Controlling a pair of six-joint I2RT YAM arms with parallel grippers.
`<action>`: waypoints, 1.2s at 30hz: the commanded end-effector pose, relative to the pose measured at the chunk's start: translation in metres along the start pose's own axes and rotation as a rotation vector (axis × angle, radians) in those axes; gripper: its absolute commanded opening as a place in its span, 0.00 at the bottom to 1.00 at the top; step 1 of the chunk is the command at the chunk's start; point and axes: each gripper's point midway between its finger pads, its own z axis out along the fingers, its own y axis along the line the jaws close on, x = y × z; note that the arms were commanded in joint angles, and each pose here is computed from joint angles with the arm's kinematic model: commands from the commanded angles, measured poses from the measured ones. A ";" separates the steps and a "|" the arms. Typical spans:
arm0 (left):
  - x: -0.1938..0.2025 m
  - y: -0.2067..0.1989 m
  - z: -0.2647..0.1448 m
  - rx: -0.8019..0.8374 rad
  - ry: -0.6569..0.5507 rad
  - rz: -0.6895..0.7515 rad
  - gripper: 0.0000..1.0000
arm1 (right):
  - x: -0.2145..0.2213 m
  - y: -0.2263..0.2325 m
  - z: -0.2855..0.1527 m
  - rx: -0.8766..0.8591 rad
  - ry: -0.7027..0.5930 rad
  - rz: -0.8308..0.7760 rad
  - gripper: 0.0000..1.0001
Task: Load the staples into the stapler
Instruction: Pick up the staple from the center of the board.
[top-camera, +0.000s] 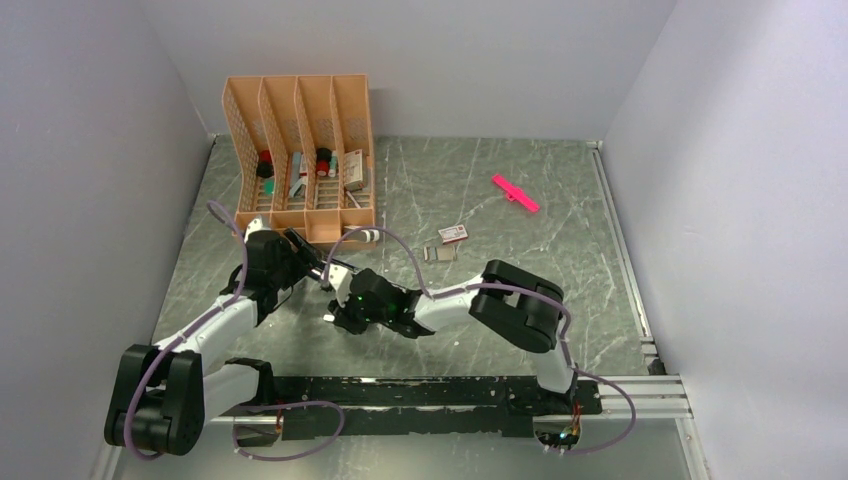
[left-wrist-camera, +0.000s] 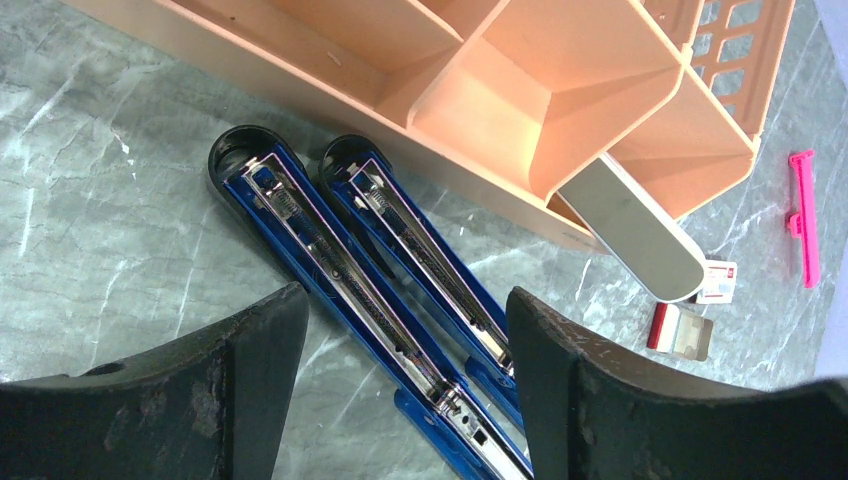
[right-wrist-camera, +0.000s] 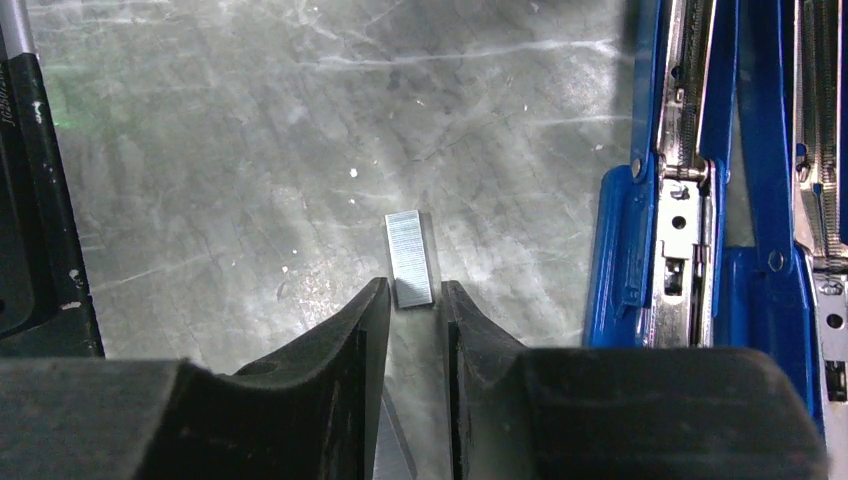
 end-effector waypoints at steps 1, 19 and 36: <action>-0.008 -0.011 0.001 0.024 -0.019 0.003 0.77 | 0.036 0.001 0.008 -0.026 0.048 -0.025 0.31; -0.007 -0.012 0.003 0.027 -0.010 0.008 0.77 | 0.076 -0.005 -0.002 -0.072 0.095 -0.043 0.34; -0.006 -0.011 0.005 0.024 -0.006 0.008 0.77 | 0.082 -0.002 0.002 -0.115 0.113 -0.035 0.13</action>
